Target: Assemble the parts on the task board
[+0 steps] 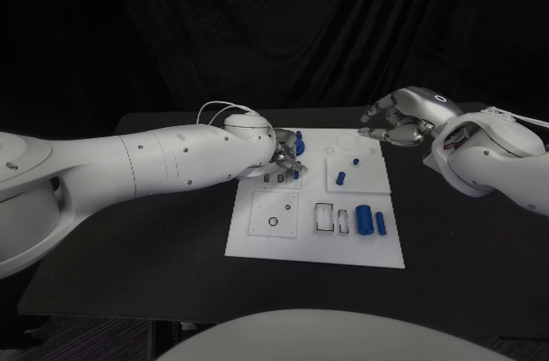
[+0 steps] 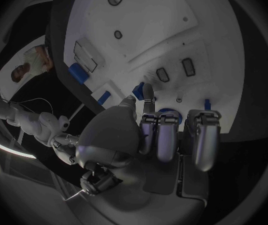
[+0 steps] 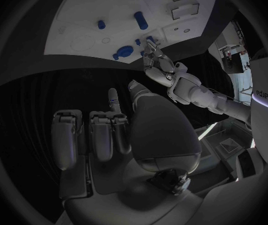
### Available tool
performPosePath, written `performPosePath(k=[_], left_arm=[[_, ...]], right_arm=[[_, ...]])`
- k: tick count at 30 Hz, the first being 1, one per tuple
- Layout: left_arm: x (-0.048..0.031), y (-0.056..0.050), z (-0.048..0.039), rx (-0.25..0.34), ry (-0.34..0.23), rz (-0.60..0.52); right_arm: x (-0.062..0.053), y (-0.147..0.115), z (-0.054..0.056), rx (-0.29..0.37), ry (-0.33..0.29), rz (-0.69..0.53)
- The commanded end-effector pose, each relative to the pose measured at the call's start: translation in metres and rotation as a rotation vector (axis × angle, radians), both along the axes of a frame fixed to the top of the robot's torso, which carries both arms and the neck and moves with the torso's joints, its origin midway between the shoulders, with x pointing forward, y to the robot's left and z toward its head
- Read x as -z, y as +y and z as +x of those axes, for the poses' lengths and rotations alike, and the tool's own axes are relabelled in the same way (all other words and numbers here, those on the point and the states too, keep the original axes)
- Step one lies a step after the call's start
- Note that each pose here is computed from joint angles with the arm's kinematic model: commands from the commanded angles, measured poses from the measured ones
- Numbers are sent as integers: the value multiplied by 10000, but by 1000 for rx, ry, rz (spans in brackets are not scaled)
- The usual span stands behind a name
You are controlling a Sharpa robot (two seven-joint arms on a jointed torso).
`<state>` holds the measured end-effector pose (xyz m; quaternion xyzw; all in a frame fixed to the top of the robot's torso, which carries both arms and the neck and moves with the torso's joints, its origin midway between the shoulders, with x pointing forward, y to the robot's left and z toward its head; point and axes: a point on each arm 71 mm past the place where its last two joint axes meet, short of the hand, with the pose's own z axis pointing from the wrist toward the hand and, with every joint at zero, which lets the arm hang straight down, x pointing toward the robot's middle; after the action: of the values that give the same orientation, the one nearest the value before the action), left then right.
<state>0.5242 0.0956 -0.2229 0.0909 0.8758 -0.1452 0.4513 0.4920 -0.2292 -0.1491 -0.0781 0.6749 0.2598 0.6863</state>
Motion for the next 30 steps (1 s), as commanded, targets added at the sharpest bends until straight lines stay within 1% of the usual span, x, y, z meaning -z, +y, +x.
performPosePath(k=[1, 30], left_arm=[[15, -27, -15, 26, 11, -2], [41, -15, -33, 31, 27, 8]], right_arm=[[12, -19, 9, 22, 15, 4], [15, -24, 21, 24, 16, 3]])
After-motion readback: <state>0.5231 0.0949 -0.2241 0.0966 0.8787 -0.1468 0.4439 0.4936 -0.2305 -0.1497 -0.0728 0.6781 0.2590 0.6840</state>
